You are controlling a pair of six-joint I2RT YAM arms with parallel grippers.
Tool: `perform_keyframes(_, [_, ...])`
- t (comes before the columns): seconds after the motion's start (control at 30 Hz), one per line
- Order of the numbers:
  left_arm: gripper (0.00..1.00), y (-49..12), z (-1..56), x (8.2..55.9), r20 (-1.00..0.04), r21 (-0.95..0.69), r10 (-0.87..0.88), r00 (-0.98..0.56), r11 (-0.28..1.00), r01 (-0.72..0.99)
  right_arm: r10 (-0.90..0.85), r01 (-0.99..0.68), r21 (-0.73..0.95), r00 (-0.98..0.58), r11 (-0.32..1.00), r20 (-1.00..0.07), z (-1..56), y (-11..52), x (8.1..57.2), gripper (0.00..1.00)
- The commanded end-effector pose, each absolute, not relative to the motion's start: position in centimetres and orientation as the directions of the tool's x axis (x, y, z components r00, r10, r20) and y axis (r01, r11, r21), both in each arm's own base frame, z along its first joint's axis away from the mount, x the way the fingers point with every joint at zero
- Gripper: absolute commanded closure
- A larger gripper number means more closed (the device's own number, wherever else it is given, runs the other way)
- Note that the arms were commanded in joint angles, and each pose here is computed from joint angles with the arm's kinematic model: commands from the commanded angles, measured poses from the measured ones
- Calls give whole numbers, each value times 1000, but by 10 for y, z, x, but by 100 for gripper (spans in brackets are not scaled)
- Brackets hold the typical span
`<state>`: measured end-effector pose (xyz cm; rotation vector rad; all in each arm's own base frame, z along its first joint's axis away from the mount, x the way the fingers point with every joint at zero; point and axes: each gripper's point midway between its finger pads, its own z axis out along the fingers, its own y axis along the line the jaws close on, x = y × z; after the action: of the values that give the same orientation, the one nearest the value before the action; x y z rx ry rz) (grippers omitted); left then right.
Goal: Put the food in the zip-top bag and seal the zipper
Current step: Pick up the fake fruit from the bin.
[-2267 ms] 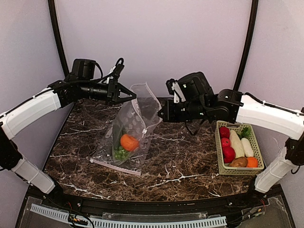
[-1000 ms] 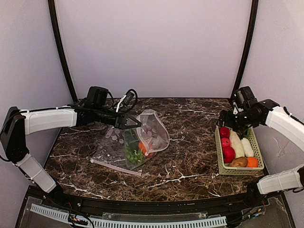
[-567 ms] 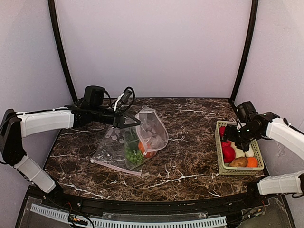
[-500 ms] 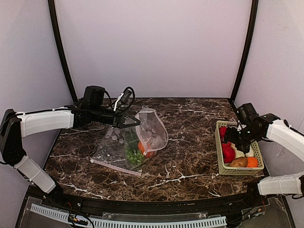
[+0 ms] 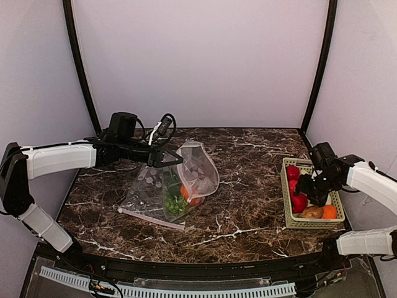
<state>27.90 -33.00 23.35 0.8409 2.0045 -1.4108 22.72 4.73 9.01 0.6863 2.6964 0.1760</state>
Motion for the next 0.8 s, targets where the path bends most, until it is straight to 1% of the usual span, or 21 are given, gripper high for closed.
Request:
perform_keyframes(0.0, [99, -325, 243, 275, -753, -587, 174, -634, 256, 768, 505, 457, 219, -811, 862, -295, 82, 48, 225, 26])
perform_keyframes(0.13, [99, -325, 242, 275, -751, -590, 175, -636, 254, 767, 515, 465, 228, -809, 855, -283, 75, 49, 224, 23])
perform_keyframes(0.3, [99, -325, 242, 275, -751, -590, 176, -637, 255, 766, 523, 471, 235, -806, 851, -279, 72, 50, 226, 24])
perform_keyframes(0.37, [99, -325, 241, 275, -748, -593, 177, -640, 254, 764, 524, 472, 233, -805, 850, -278, 70, 50, 226, 27])
perform_keyframes(0.5, [99, -325, 241, 275, -748, -593, 177, -640, 254, 764, 527, 472, 240, -801, 848, -284, 71, 50, 225, 36])
perform_keyframes(0.77, [99, -327, 240, 273, -738, -607, 184, -649, 239, 758, 541, 467, 278, -771, 839, -336, 90, 47, 226, 40])
